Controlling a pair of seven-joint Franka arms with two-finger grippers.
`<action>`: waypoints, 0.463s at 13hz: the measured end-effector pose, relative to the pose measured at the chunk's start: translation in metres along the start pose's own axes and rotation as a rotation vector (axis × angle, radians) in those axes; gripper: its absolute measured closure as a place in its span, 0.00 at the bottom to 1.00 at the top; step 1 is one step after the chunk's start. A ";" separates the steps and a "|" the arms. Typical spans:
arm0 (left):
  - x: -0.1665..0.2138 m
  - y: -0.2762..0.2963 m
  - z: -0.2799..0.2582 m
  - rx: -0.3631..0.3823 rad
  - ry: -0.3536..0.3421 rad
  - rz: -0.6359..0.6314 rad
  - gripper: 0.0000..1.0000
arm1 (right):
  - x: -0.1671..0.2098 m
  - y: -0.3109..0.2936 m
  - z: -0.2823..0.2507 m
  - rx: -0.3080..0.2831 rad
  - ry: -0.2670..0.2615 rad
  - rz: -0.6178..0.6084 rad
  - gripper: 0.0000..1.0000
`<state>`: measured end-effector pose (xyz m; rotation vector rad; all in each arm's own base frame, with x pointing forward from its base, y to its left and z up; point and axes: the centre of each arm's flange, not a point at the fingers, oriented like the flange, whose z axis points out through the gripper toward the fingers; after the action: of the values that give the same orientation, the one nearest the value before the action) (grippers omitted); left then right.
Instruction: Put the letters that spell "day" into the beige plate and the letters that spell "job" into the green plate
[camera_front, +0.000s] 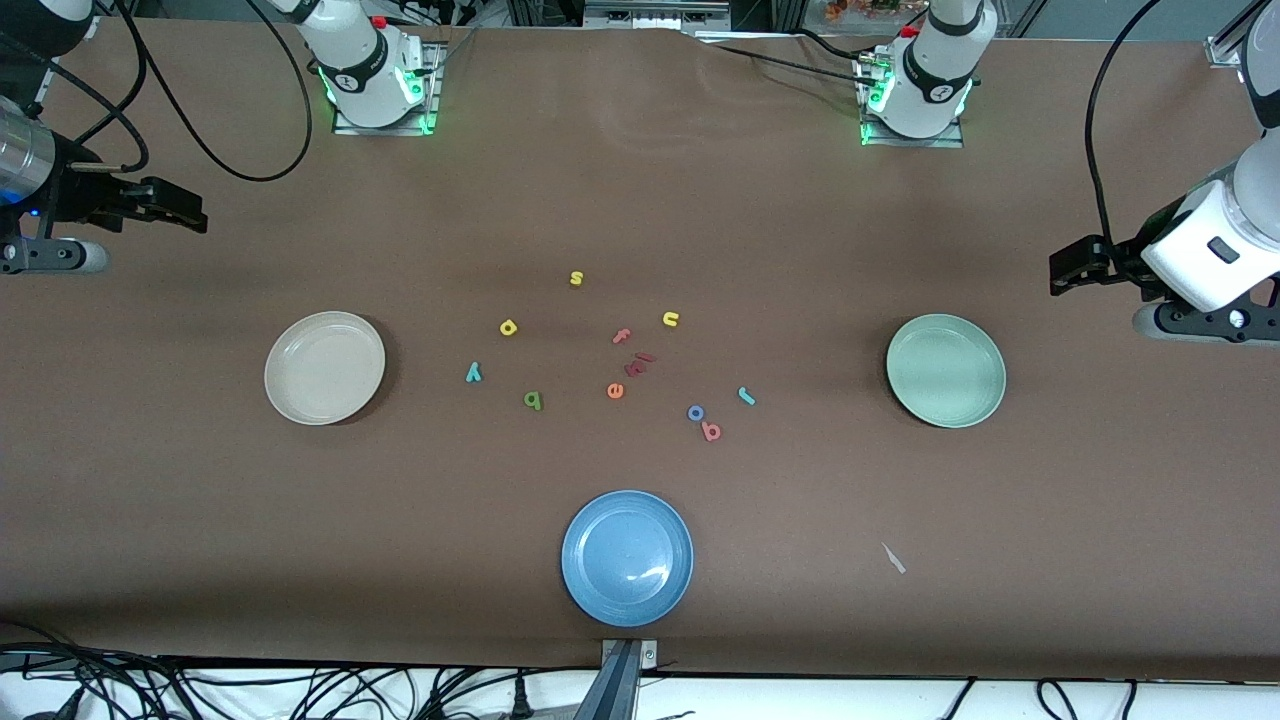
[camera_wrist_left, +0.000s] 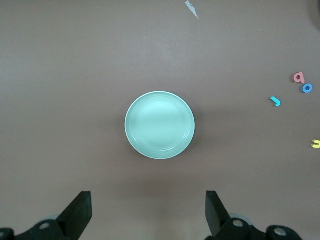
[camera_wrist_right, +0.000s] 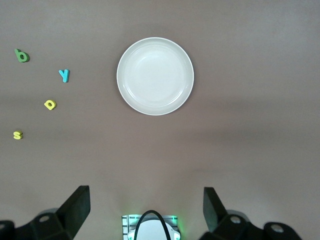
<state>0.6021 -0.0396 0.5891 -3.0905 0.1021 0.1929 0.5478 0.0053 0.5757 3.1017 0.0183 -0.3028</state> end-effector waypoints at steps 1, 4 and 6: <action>0.000 0.000 0.000 0.000 0.000 0.000 0.00 | 0.000 0.000 0.000 0.000 0.000 0.000 0.00; 0.000 0.000 0.000 0.000 0.000 -0.001 0.00 | 0.000 0.000 0.000 0.000 0.000 0.000 0.00; 0.000 -0.002 0.000 0.000 0.000 -0.003 0.00 | 0.000 0.000 0.000 0.000 0.000 0.000 0.00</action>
<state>0.6022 -0.0378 0.5891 -3.0908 0.0975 0.1930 0.5477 0.0053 0.5756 3.1017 0.0183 -0.3032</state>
